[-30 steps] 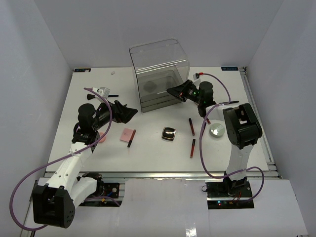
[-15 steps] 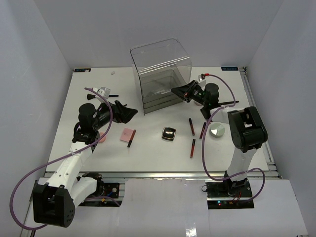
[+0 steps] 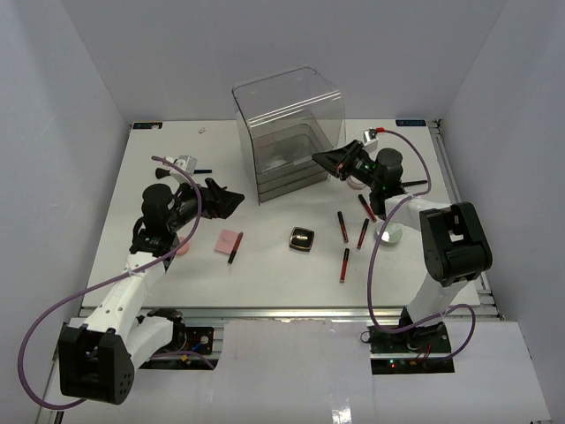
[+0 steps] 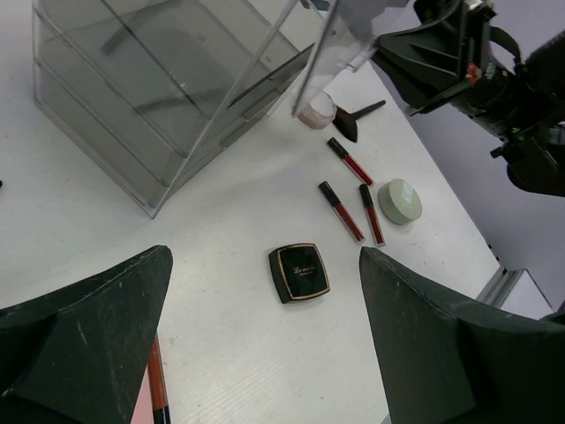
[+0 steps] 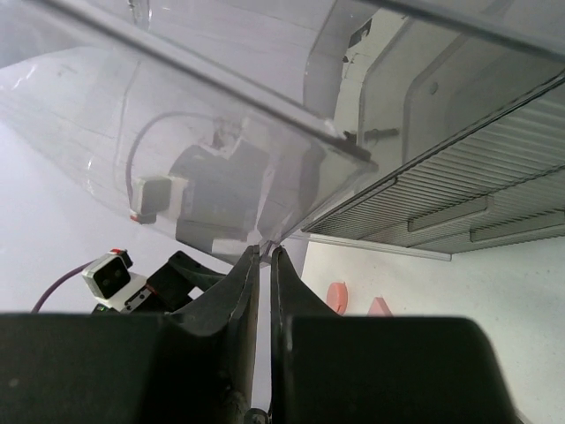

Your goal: Organize the makeup

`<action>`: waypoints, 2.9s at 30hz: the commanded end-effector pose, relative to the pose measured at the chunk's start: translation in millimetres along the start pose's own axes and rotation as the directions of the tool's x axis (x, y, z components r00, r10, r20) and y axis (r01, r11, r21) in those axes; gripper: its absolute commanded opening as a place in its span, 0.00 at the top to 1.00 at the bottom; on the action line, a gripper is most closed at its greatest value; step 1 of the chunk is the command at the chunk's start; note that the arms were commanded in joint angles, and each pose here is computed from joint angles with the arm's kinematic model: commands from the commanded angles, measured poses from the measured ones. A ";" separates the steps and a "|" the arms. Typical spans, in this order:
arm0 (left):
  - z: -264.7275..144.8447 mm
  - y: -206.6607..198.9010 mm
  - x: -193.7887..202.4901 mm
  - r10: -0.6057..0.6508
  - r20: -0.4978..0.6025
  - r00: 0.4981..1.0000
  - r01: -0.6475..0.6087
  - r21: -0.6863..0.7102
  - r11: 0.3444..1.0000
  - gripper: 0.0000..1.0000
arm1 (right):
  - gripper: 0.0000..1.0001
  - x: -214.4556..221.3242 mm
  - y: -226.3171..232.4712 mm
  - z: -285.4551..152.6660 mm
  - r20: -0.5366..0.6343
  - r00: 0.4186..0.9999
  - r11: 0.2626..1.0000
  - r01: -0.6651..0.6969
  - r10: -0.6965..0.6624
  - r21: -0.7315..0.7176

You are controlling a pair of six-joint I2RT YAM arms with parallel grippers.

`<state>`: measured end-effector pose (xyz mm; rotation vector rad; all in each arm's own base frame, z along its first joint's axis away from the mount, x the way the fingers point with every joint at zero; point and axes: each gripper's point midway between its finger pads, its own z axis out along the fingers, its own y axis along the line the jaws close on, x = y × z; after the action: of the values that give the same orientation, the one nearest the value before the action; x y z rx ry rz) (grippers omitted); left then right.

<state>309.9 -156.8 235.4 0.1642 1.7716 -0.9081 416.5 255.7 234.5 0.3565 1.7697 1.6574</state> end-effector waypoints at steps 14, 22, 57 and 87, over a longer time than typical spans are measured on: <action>12.0 121.9 7.6 0.085 -0.181 0.980 -0.166 -0.506 0.846 0.17 | 0.92 -29.9 108.1 -3.8 0.082 0.975 0.957 0.220 -0.208 -0.187; 15.1 142.3 3.2 0.177 -0.266 0.948 -0.297 -0.532 0.793 0.21 | 0.92 -34.5 116.4 -0.4 0.085 0.974 0.955 0.224 -0.210 -0.196; 53.5 188.8 22.8 0.347 -0.503 0.791 -0.565 -0.384 0.730 0.28 | 0.92 -41.3 115.5 10.0 0.083 0.974 0.954 0.222 -0.209 -0.202; 82.9 240.5 94.2 0.204 -0.724 0.659 -0.531 -0.256 0.808 0.42 | 0.92 -36.6 104.4 10.8 0.064 0.972 0.953 0.234 -0.226 -0.191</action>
<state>462.8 -71.7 29.3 0.6035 2.4086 -0.0335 426.0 256.8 310.0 0.2157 1.6669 1.6378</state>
